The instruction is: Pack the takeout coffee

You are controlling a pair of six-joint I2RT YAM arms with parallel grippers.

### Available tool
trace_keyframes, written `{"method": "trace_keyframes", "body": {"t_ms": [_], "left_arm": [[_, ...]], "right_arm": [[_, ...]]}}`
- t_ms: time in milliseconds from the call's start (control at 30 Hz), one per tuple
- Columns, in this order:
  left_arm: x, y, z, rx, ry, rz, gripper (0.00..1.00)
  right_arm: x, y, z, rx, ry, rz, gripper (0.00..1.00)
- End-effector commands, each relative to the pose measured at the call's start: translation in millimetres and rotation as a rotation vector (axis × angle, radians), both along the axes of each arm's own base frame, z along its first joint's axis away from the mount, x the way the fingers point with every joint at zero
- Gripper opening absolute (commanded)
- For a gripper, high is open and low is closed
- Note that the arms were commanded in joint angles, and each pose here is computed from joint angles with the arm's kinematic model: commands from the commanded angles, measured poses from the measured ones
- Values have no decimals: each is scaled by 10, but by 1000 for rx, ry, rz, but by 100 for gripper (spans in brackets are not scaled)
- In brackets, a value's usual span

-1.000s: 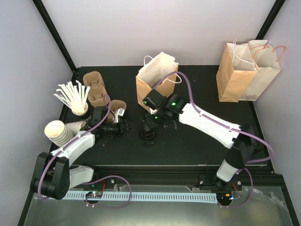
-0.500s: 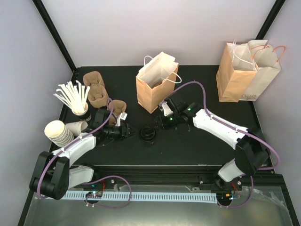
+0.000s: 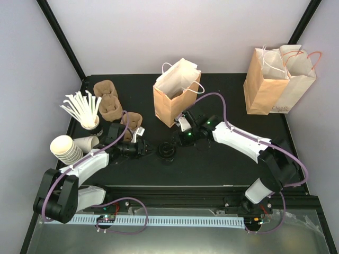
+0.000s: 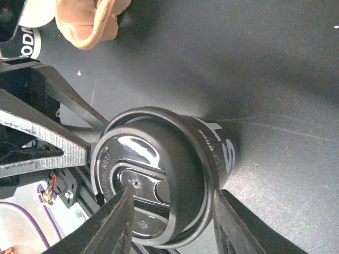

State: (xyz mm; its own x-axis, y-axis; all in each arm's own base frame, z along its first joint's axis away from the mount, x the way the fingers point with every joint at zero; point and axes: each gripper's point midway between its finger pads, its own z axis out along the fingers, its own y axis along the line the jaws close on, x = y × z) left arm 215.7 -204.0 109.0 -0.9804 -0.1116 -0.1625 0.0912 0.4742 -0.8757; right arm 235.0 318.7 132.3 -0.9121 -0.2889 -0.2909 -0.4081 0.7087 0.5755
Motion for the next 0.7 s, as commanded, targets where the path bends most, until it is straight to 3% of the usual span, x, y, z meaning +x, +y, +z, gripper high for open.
{"method": "trace_keyframes", "body": {"t_ms": [0,167,667], "left_arm": [[2,-74,95,-31,-19,-40,34],[-12,-119,91,-39,-13,-56,33],[-3,-133,59,-38,-7,-59,31]], "right_arm": [[-17,73,0,6,5,26,44],[-46,118,-37,-1,16,41,39],[-127,251,-50,-6,24,81,38]]}}
